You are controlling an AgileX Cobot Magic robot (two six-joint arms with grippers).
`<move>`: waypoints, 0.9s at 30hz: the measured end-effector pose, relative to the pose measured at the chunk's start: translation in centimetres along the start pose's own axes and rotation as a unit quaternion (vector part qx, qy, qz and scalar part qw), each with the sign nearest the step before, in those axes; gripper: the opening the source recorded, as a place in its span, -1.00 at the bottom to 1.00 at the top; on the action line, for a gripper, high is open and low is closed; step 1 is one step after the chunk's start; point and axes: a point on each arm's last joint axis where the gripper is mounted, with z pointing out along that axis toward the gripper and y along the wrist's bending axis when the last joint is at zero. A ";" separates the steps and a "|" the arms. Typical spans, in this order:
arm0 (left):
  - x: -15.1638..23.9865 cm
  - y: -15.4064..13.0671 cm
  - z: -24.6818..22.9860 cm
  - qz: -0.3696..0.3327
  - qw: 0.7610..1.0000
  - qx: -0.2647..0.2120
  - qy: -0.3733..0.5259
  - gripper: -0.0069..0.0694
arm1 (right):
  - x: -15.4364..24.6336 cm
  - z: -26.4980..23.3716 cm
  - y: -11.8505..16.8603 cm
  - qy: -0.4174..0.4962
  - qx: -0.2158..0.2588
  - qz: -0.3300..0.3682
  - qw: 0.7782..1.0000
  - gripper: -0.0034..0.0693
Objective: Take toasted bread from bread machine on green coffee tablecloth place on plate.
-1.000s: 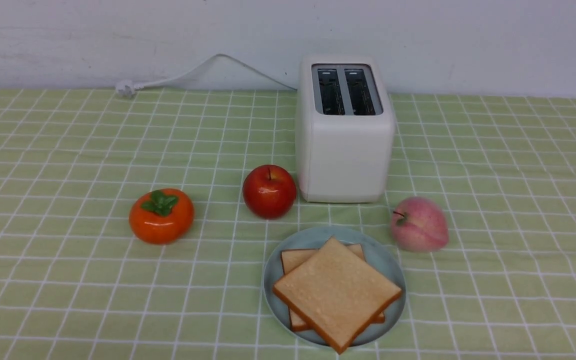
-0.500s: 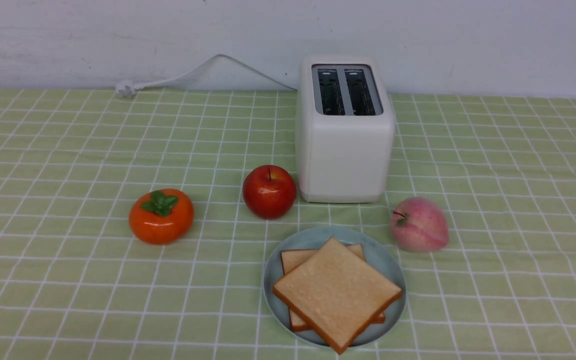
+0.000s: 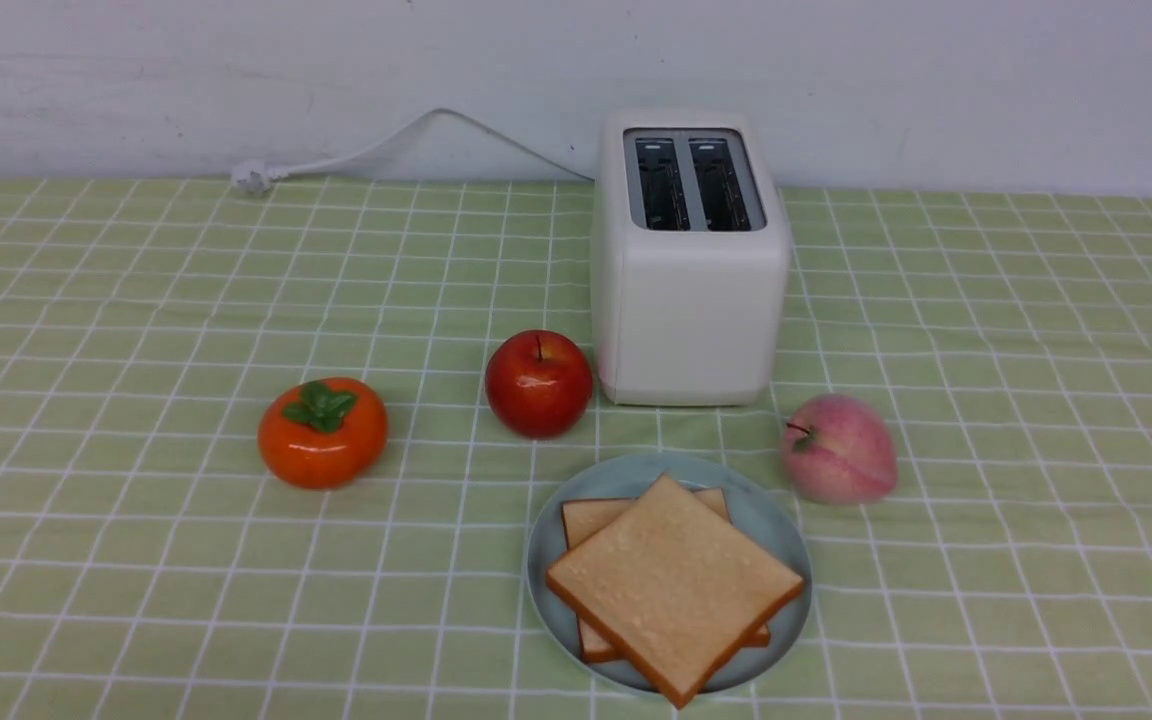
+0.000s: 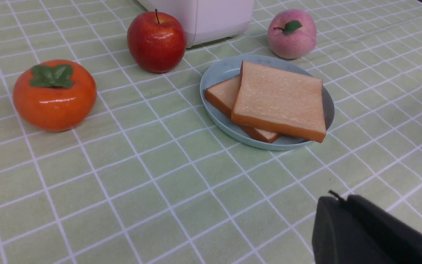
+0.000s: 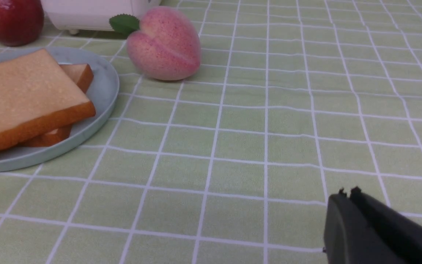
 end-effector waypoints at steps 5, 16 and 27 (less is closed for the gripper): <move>0.3 0.2 0.2 0.010 1.000 -0.009 -0.005 -0.76 | 0.0 0.0 0.0 0.001 0.000 0.000 1.000 -0.90; 5.2 3.0 -0.4 -0.061 0.971 -0.194 -0.124 -0.85 | 0.0 0.0 0.0 0.001 0.000 0.000 1.000 -0.87; 9.2 3.9 1.0 -0.177 0.956 -0.224 -0.066 -0.85 | 0.0 0.0 0.0 0.002 0.000 0.000 1.000 -0.85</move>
